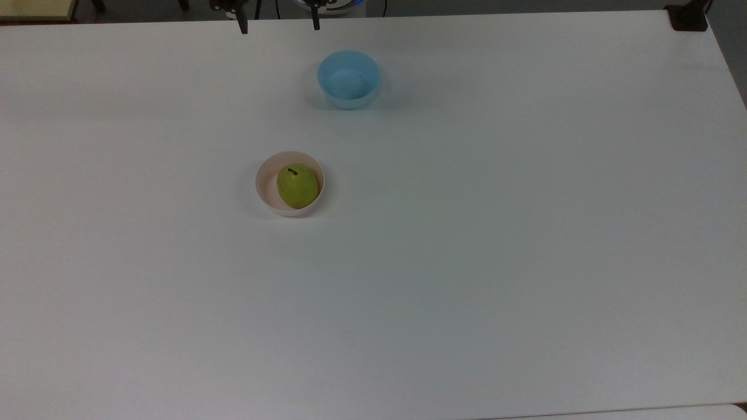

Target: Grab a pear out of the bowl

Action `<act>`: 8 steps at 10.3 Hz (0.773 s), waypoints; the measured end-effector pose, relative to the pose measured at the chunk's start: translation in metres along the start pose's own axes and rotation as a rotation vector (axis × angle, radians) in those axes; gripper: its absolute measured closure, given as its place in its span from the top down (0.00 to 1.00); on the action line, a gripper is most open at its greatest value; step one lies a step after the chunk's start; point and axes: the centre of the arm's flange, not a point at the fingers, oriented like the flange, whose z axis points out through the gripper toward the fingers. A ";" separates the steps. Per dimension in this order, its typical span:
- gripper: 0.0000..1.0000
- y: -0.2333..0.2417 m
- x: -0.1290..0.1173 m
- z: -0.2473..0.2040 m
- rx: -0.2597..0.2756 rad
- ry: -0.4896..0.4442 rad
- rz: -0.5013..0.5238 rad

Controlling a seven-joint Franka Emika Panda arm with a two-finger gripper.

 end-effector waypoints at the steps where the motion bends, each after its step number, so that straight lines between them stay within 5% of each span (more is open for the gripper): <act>1: 1.00 0.000 0.000 0.000 0.000 -0.001 -0.001; 8: 1.00 -0.001 0.003 0.006 0.001 -0.010 -0.011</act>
